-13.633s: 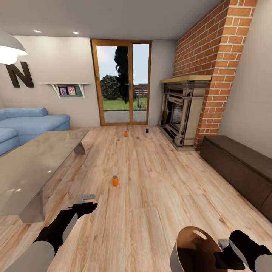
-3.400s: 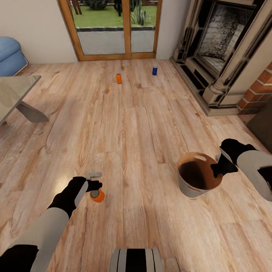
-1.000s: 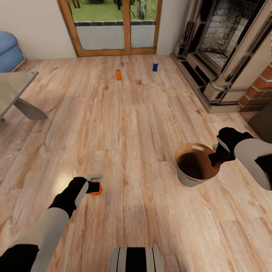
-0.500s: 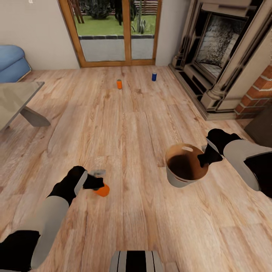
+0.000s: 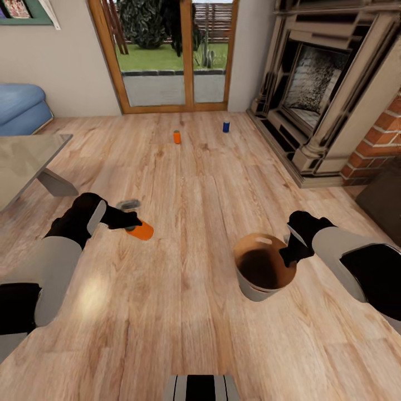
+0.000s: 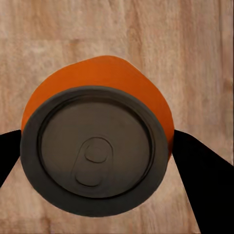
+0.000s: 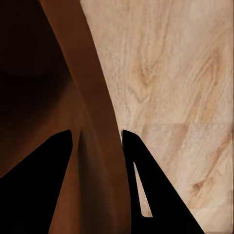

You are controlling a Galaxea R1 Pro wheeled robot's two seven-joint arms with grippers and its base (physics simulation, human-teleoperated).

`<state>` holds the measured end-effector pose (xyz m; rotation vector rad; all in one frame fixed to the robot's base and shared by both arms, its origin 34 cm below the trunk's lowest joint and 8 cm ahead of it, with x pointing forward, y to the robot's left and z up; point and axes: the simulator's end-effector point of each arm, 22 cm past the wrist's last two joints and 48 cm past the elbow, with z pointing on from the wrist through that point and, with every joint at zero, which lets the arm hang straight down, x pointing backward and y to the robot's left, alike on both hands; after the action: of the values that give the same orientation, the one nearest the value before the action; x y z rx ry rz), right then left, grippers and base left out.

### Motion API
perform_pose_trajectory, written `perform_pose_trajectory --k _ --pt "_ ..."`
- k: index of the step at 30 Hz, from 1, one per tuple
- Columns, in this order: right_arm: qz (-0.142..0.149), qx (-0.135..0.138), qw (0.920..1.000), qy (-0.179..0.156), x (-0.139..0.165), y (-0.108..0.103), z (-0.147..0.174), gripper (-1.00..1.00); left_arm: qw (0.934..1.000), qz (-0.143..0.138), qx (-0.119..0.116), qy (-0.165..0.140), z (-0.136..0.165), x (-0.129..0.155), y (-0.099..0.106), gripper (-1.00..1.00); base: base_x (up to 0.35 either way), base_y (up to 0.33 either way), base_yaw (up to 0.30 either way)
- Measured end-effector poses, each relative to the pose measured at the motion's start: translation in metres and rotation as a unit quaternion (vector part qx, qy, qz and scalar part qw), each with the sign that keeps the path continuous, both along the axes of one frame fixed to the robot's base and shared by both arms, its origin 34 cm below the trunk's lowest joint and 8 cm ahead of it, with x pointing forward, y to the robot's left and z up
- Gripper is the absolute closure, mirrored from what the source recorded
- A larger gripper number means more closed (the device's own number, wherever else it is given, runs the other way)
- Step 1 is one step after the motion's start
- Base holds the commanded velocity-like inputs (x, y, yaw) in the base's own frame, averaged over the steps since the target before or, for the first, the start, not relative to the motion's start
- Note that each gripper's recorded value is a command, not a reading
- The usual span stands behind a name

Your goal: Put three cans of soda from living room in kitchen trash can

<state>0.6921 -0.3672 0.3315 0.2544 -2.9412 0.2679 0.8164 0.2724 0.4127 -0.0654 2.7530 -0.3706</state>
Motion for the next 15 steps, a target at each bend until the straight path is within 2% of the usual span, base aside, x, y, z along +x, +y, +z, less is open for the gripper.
perform_pose_trajectory --k 2,3,4,6,8,11,12,15 --pt "0.016 -0.004 0.9999 0.002 -0.002 0.009 0.0 1.0 0.9992 -0.024 -0.033 -0.002 0.018 0.007 -0.018 1.0 0.0 0.0 0.0" --pt "0.014 0.003 0.9999 0.001 -0.003 0.015 0.001 1.0 0.9986 -0.034 -0.039 -0.001 0.023 0.006 -0.023 1.0 0.0 0.0 0.0" --pt "0.015 0.011 0.9998 0.0 -0.004 0.025 0.0 1.0 0.9967 -0.057 -0.057 0.003 0.03 0.004 -0.038 1.0 0.0 0.0 0.0" --pt "0.007 0.032 0.9995 -0.004 -0.003 0.04 0.002 1.0 0.994 -0.083 -0.071 0.006 0.039 0.0 -0.051 1.0 0.0 0.0 0.0" --pt "0.014 0.036 0.9993 -0.006 -0.004 0.05 0.005 1.0 0.9848 -0.134 -0.109 0.014 0.052 -0.011 -0.083 1.0 0.0 0.0 0.0" --pt "0.03 0.024 0.9992 -0.009 -0.002 0.051 0.012 1.0 0.9758 -0.182 -0.119 0.018 0.071 -0.019 -0.104 1.0 0.0 0.0 0.0" --pt "0.041 0.019 0.999 -0.008 -0.003 0.054 0.013 1.0 0.9675 -0.212 -0.136 0.018 0.088 -0.023 -0.119 1.0 0.0 0.0 0.0" --pt "0.039 0.032 0.9986 -0.014 -0.002 0.068 0.018 1.0 0.9596 -0.237 -0.151 0.011 0.115 -0.024 -0.131 1.0 0.0 0.0 0.0"
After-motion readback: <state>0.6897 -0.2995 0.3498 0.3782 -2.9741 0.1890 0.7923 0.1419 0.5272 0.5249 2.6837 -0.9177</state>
